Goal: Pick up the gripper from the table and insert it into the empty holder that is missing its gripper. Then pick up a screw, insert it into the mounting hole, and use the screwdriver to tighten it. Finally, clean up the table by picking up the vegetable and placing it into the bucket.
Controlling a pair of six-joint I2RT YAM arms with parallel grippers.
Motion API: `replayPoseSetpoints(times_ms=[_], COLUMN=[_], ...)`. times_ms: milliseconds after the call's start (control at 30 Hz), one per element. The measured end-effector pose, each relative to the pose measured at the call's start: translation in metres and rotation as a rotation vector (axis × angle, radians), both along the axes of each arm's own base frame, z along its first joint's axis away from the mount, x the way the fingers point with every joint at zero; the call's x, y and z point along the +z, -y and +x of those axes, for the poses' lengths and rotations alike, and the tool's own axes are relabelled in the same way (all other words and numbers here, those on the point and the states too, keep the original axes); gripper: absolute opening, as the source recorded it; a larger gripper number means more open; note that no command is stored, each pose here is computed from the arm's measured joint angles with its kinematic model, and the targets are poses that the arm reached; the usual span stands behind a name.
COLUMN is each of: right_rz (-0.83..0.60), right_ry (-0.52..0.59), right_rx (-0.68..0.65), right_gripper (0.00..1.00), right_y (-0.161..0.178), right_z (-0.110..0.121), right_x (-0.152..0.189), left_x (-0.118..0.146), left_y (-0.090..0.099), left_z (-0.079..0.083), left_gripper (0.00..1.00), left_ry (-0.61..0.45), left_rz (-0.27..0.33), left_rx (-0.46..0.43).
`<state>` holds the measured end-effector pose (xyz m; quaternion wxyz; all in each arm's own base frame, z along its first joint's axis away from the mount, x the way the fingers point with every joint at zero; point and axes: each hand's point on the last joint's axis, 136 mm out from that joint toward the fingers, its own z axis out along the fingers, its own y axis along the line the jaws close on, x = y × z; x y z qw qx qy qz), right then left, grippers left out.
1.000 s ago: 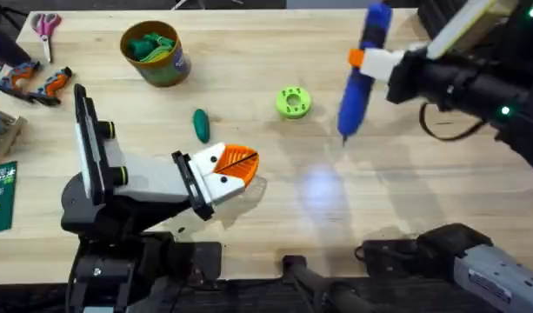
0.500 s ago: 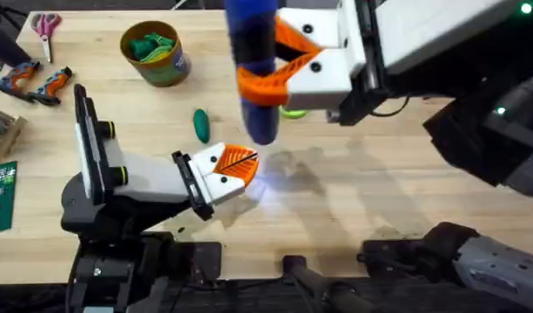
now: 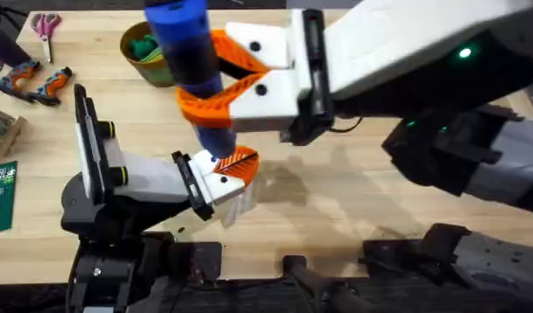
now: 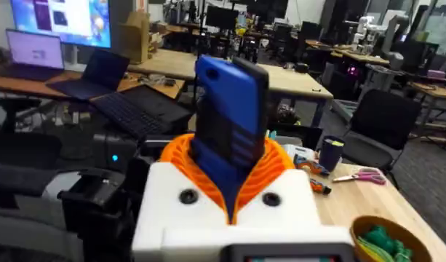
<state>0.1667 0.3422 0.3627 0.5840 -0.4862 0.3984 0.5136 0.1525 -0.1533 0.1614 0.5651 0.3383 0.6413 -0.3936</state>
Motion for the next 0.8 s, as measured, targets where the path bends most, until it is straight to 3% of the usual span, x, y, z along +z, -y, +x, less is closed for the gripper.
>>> replayPoseSetpoints(times_ms=[800], right_rz=[0.005], right_ry=[-0.033], right_rx=[-0.035], right_gripper=[0.028], right_y=[-0.018], right_z=[0.008], right_x=[-0.012], left_x=[0.000], left_y=[0.000], left_z=[0.000], left_gripper=[0.004], left_ry=[0.000], left_rz=[0.000], left_rx=[0.000])
